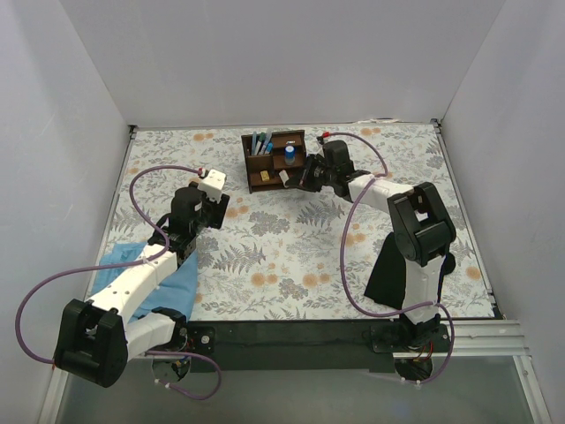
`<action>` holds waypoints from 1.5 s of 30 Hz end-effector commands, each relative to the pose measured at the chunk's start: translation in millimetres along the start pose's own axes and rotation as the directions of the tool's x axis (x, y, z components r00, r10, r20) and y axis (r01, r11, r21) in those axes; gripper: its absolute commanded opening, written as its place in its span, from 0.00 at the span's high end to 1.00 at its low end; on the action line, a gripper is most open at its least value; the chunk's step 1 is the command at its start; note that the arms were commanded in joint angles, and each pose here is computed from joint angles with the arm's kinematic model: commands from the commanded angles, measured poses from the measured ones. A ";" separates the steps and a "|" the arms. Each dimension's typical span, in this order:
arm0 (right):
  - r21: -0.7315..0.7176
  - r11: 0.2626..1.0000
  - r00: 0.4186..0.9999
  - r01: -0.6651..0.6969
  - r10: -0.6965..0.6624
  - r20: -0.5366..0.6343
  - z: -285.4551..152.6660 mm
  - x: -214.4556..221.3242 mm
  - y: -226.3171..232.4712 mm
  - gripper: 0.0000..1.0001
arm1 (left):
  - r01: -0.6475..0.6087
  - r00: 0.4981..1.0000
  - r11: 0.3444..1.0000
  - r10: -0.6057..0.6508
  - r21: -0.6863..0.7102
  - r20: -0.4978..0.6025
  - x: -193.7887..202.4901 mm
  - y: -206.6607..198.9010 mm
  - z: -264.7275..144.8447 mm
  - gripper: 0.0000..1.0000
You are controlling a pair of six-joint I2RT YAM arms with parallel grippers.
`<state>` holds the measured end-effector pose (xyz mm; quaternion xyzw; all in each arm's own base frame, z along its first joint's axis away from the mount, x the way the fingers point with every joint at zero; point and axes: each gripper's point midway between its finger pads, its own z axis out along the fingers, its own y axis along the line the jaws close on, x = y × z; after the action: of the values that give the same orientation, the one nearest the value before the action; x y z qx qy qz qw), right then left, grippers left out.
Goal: Sort the stationery into containers
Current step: Place the stationery in the storage box.
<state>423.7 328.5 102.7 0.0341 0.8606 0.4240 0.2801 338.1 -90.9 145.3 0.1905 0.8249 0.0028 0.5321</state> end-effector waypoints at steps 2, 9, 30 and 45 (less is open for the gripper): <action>0.022 0.999 0.997 0.024 -0.025 0.073 -7.2 -15.3 16.4 0.99 | -0.007 0.999 1.000 0.007 0.001 0.036 -8.2 2.0 -2.8 0.46; 0.072 0.997 0.996 0.004 -0.010 0.090 8.7 -17.0 14.4 0.99 | 0.000 0.998 1.000 0.000 -0.008 0.056 -6.8 3.5 -11.7 0.46; 0.234 0.972 0.980 0.032 -0.077 0.186 23.1 -27.7 7.7 0.99 | 0.030 0.998 1.000 -0.030 -0.002 0.057 6.5 0.3 -22.4 0.46; 0.248 0.967 0.973 0.067 -0.118 0.197 46.1 -33.8 8.4 0.99 | 0.023 0.997 1.000 -0.023 0.006 0.071 7.0 -1.1 -25.5 0.46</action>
<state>457.3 350.3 82.1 0.0749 0.8859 0.2954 0.3497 314.3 -85.4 140.7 0.1855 0.8171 -0.0077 0.5457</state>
